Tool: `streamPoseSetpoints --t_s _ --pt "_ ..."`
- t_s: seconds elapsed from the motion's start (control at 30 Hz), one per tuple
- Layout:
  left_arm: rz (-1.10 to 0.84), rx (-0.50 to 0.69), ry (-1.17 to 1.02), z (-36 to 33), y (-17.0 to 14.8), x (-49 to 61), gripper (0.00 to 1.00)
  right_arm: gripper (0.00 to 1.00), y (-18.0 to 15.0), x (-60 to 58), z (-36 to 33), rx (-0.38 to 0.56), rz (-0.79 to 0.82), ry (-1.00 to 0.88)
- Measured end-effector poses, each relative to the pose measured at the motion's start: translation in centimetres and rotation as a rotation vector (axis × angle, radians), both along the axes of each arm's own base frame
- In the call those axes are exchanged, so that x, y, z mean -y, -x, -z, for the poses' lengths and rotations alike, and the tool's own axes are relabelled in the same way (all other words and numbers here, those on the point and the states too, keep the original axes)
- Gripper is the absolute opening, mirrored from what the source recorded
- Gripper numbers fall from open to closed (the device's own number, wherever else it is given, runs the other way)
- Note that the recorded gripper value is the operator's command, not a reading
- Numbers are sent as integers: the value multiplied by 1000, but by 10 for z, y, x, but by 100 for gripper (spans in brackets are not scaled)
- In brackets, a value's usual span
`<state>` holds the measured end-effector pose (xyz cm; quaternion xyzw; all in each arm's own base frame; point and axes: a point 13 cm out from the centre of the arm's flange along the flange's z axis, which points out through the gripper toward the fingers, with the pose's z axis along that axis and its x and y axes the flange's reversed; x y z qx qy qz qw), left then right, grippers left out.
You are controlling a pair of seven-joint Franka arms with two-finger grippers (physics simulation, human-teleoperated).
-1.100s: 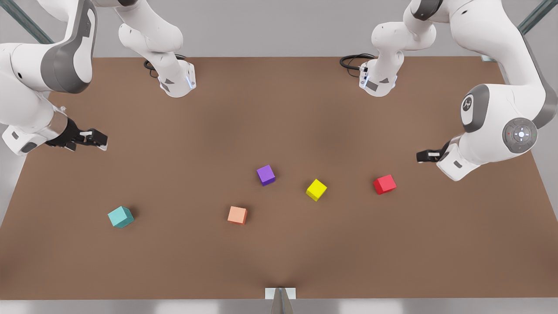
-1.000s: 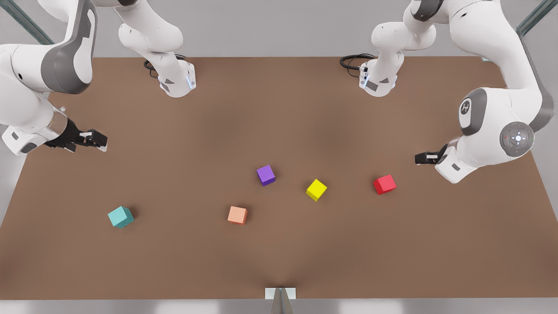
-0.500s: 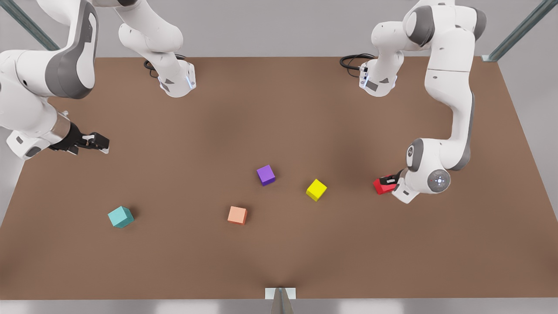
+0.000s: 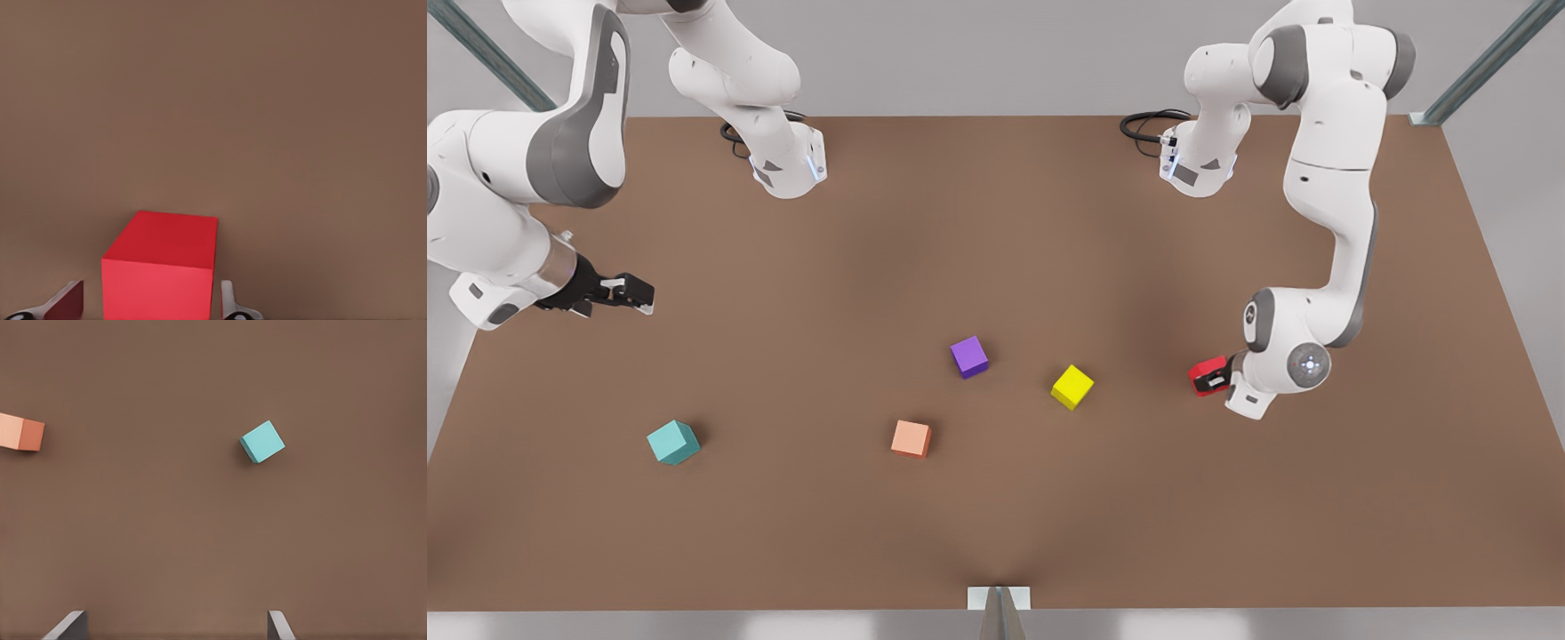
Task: Pick up red wooden cube and pass to hand red wooden cube and place in blue wooden cube
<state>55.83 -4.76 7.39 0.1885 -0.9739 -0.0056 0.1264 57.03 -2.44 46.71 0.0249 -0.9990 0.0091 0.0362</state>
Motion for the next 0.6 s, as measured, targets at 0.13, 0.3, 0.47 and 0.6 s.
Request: streamPoseSetpoints --t_s 0.13,0.3,0.47,0.6 --pt "-15 -15 -5 14 6 0 100 100 0 0 1 -1 -1 -1" --pt "-31 -15 -8 29 8 -1 100 100 1 0 6 -7 -2 -1" --pt "-44 3 -10 36 4 0 76 100 0 0 7 -6 -3 -1" --pt "-53 25 -11 33 -2 0 70 100 1 0 8 -7 -3 -1"
